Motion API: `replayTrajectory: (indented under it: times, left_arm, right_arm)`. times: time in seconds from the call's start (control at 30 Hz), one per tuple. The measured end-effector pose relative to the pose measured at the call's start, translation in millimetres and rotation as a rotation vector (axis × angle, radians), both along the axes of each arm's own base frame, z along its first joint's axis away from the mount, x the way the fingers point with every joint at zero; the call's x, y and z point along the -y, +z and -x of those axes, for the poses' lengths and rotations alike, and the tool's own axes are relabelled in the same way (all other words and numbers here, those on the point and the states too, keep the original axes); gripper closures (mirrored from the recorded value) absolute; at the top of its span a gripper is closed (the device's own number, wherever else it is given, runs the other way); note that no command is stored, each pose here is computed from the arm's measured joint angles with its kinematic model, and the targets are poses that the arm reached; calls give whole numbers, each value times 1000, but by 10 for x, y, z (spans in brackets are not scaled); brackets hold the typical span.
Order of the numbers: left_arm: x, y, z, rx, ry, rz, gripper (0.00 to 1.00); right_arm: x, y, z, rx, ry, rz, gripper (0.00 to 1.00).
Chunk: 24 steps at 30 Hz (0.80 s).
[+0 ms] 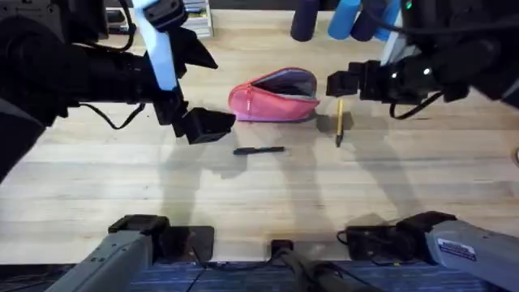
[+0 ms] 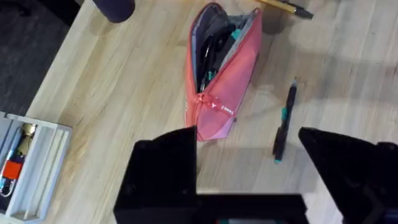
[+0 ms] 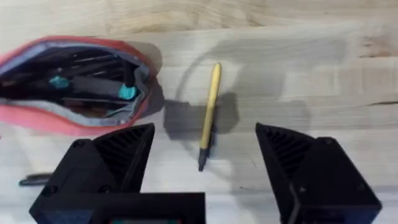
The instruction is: Unzip the bag, pick up the pens from the table one at a time and place them inside, then zip the bag closed.
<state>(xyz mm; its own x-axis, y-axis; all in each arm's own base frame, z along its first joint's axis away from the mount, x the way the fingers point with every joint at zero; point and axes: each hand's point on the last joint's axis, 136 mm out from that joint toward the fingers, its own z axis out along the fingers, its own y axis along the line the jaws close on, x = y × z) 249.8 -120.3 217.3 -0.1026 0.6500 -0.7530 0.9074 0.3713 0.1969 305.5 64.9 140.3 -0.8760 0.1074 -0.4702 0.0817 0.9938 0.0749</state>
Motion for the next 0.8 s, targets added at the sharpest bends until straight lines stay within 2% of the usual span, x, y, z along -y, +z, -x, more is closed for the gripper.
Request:
replayTrajectory:
  times: [0.17,0.4,0.67,0.8]
  left_arm:
    - [0,0,1,0,0,0,8]
    - [0,0,0,0,0,0,8]
    - [0,0,0,0,0,0,8]
    - [0,0,0,0,0,0,8]
  right_arm:
    - [11,-150,-30,15,-29,-8,5]
    - [87,-626,-51,-76,-58,39,6]
    - [99,-830,-198,-89,-74,29,5]
    - [122,-970,-187,-131,-82,24,5]
